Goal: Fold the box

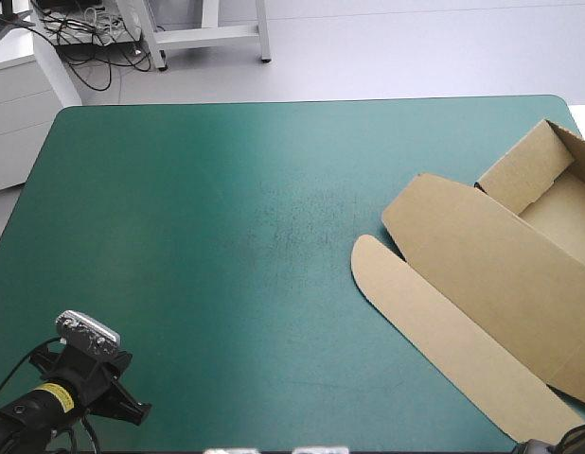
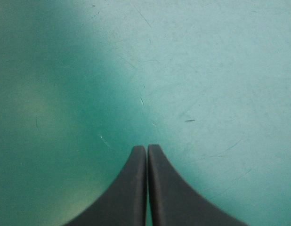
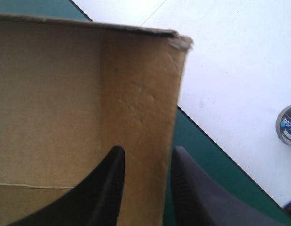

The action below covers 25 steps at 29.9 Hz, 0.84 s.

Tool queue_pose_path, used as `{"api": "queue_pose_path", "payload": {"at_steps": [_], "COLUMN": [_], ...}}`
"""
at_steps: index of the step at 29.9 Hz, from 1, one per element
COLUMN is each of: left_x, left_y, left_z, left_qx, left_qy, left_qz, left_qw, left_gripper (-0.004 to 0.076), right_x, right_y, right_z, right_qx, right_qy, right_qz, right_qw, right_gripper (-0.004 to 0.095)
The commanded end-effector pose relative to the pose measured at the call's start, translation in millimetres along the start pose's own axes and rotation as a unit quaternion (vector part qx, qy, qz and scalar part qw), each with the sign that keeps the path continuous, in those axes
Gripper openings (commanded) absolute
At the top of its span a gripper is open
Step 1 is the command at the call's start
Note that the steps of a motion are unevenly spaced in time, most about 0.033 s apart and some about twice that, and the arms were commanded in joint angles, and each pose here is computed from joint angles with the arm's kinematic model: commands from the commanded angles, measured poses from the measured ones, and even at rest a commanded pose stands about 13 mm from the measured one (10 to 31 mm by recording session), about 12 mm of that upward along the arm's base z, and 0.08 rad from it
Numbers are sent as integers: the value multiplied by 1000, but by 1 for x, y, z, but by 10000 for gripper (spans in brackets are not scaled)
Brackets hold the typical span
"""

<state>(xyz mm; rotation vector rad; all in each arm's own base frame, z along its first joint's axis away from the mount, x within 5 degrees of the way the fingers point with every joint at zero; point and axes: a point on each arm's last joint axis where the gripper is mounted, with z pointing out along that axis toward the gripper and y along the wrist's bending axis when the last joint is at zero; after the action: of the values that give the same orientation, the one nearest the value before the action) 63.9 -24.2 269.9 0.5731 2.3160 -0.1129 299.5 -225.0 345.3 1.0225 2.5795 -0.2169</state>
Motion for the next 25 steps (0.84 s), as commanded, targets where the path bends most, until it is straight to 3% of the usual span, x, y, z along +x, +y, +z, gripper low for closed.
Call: {"api": "queue_pose_path", "payload": {"at_steps": [1, 9, 13, 18, 20, 24, 25], "left_x": [-11, -11, -11, -11, -11, -11, -11], "left_y": [1, 1, 1, 1, 1, 1, 1], "left_z": [-5, -5, -5, -5, -5, -5, -5], "left_qx": [-4, -4, -4, -4, -4, -4, -4], "left_qy": [-36, -36, -36, -36, -36, -36, -36], "left_qz": [-4, -4, -4, -4, -4, -4, -4], "left_qw": [999, 999, 999, 999, 999, 999, 999], "left_gripper": [-10, -10, -10, -10, -10, -10, -10], "right_x": [2, 11, 22, 47, 64, 99, 109], "right_y": [-5, -4, 1, 10, 10, 8, 9], "right_z": [-29, -63, -94, -134, -152, -170, -172], "right_qx": [0, -26, -74, -147, -163, -166, -167], "right_qy": [-32, -70, -101, -140, -159, -176, -177], "right_qz": [5, 13, 16, -30, -42, -60, -66], "right_qw": [999, 997, 992, 979, 973, 968, 968], "right_gripper": [351, 350, 350, 327, 263, 10, -15]}}
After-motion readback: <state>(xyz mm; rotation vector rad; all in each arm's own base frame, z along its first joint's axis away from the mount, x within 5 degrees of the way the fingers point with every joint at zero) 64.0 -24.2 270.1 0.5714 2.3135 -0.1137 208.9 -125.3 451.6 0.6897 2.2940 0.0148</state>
